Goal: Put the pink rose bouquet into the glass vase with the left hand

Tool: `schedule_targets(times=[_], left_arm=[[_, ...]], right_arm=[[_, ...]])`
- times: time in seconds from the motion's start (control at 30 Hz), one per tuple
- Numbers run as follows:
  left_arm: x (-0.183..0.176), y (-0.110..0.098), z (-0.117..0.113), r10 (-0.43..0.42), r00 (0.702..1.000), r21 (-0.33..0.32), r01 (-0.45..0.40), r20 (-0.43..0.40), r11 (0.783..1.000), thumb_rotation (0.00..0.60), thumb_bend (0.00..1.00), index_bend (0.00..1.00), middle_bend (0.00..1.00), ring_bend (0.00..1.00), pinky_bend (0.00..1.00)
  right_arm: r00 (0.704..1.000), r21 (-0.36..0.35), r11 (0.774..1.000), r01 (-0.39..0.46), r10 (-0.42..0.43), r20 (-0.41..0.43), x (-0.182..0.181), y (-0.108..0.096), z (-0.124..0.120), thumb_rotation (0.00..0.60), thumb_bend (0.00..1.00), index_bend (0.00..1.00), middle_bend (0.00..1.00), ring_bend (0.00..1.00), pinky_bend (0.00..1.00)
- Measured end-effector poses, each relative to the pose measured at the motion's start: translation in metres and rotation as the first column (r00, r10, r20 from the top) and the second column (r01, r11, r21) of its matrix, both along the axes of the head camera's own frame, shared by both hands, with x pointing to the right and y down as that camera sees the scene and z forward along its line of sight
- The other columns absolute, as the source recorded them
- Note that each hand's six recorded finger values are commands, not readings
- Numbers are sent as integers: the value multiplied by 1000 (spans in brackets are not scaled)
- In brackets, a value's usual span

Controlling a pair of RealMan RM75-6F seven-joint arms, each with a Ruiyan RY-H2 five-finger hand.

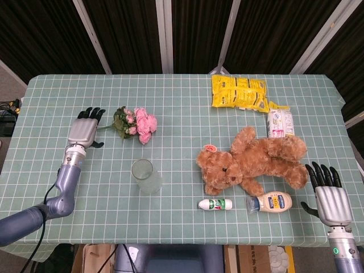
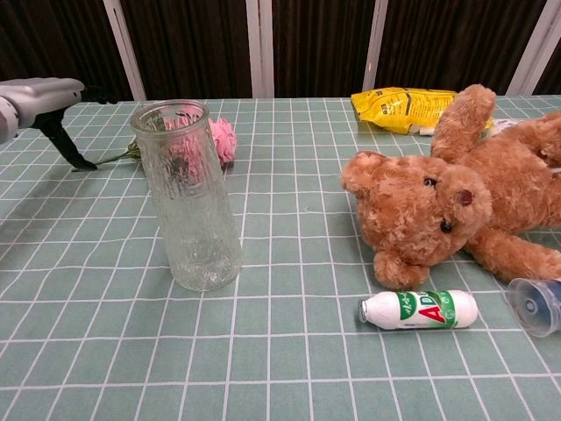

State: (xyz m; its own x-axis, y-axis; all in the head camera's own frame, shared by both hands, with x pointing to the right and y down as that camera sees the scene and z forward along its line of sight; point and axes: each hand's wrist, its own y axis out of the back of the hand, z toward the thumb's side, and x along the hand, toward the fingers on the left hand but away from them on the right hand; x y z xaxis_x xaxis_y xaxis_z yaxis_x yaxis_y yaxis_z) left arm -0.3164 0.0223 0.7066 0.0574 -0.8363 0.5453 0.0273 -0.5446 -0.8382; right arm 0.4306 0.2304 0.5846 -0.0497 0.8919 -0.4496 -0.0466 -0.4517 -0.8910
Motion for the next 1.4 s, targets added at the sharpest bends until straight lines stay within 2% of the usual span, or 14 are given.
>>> schedule_targets(times=[0.37,0.5,0.6,0.93,1.03,1.23,1.4], left_arm=[[53,-14,25,26,998,10,-26,-52,1000,600,210,103,51,0,105],[66,-16,30,40,998,8,-40,-43,999,600,210,103,56,0,106],[73,-17,36,49,998,-1,-49,-27,999,600,210,104,75,0,143],[104,-16,49,91,996,-1,-91,19,996,600,414,196,260,157,330],[104,-16,52,93,994,14,-94,53,995,600,445,253,341,205,382],[103,-14,59,93,990,26,-96,110,995,600,471,328,431,268,446],[104,-16,56,78,993,56,-83,84,995,600,507,387,475,313,501]], right_arm=[[999,-2,1000,-15,15,-33,5,-2,5,600,192,0,59,36,0],[999,1,1000,-17,17,-36,6,-2,4,600,192,0,59,36,0],[999,4,1000,-17,17,-36,6,-2,4,600,192,0,59,36,0],[1000,17,1000,-22,23,-17,6,-2,1,600,192,0,59,36,0],[1000,22,999,-23,23,-8,5,-1,0,600,192,0,59,36,0],[1000,23,999,-28,28,-4,6,-1,-1,600,193,0,59,36,0],[1000,25,999,-23,23,0,4,-1,-2,600,191,0,59,36,0]])
